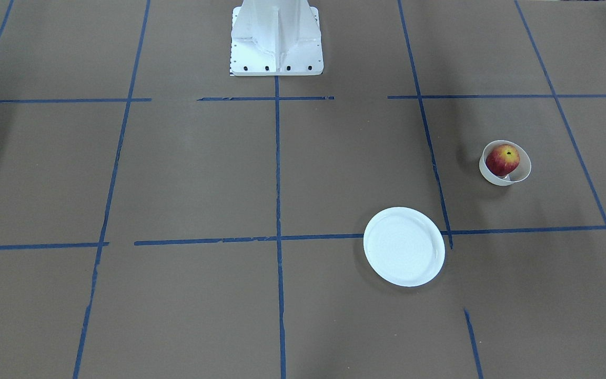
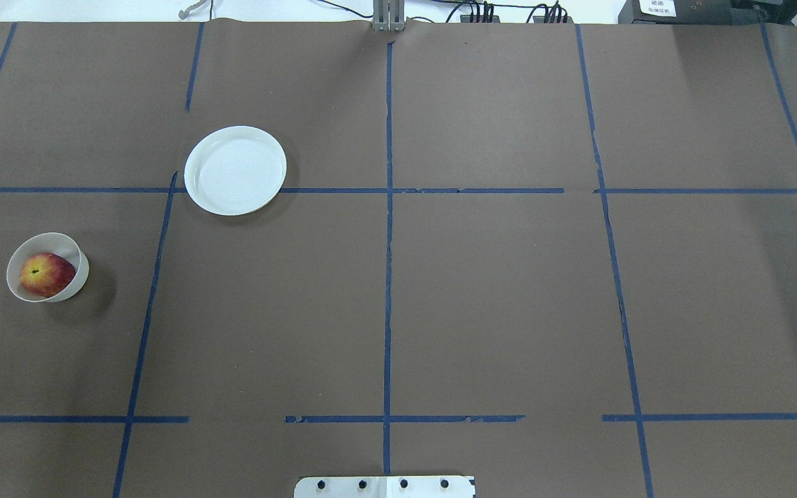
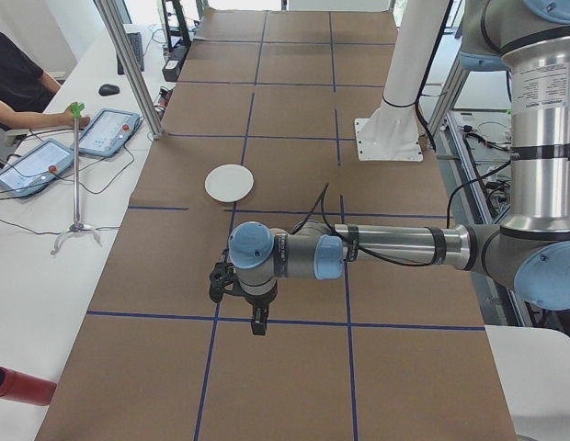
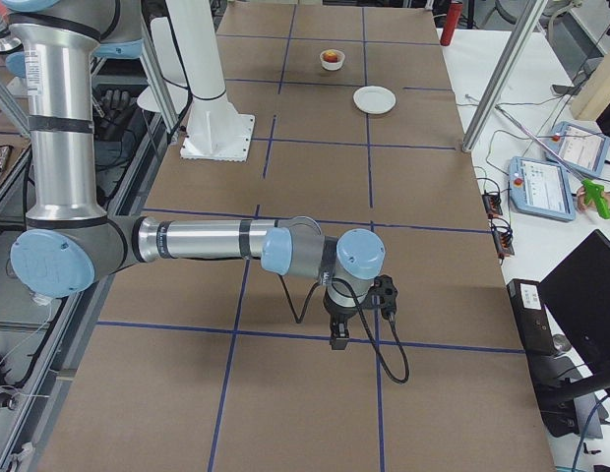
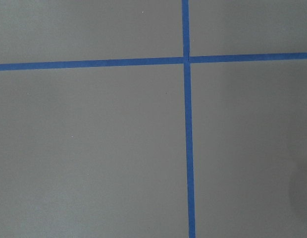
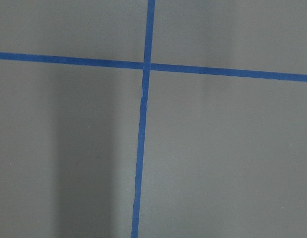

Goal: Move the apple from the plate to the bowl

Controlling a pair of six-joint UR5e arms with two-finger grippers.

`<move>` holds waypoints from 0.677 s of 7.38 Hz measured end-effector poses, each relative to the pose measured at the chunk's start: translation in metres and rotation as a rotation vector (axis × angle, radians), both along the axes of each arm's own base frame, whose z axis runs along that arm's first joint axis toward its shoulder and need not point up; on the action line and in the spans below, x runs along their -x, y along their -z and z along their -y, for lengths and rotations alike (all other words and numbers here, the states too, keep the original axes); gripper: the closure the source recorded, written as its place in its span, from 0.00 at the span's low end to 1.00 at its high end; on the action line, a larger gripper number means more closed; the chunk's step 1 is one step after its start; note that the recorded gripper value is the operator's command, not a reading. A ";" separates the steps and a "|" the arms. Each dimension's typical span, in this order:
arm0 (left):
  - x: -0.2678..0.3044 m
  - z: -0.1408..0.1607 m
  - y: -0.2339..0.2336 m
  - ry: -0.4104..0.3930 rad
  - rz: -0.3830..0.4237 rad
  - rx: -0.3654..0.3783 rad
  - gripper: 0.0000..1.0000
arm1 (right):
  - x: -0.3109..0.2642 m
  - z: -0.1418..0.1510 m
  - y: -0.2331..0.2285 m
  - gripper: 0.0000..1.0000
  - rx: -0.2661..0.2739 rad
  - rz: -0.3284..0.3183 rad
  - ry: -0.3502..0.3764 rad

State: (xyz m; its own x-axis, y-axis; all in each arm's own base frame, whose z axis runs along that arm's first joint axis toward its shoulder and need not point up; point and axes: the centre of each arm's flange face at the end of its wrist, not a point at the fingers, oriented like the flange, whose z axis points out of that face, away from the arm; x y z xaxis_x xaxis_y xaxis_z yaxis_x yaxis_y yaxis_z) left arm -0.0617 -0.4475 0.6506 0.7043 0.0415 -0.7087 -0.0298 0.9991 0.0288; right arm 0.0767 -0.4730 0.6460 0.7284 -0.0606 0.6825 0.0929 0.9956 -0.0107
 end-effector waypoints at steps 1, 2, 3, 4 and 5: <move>0.000 0.000 0.001 0.000 -0.001 -0.001 0.00 | 0.000 0.000 0.000 0.00 0.000 0.000 0.000; 0.000 0.001 0.001 0.001 -0.001 -0.003 0.00 | 0.000 0.000 0.000 0.00 0.000 0.000 0.000; 0.000 0.001 0.002 0.002 -0.002 -0.002 0.00 | 0.000 0.000 0.000 0.00 0.000 0.000 0.000; 0.000 0.001 0.002 0.002 -0.003 -0.002 0.00 | 0.000 0.000 0.000 0.00 0.000 0.000 0.000; 0.000 0.001 0.002 0.002 -0.003 -0.002 0.00 | 0.000 0.000 0.000 0.00 0.000 0.000 0.000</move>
State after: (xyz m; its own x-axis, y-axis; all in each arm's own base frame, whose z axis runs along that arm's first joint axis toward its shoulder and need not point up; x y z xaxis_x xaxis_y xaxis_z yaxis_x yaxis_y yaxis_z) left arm -0.0620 -0.4481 0.6485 0.7025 0.0414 -0.7104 -0.0277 0.9991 0.0309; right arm 0.0767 -0.4730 0.6460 0.7284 -0.0606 0.6825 0.0929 0.9956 -0.0107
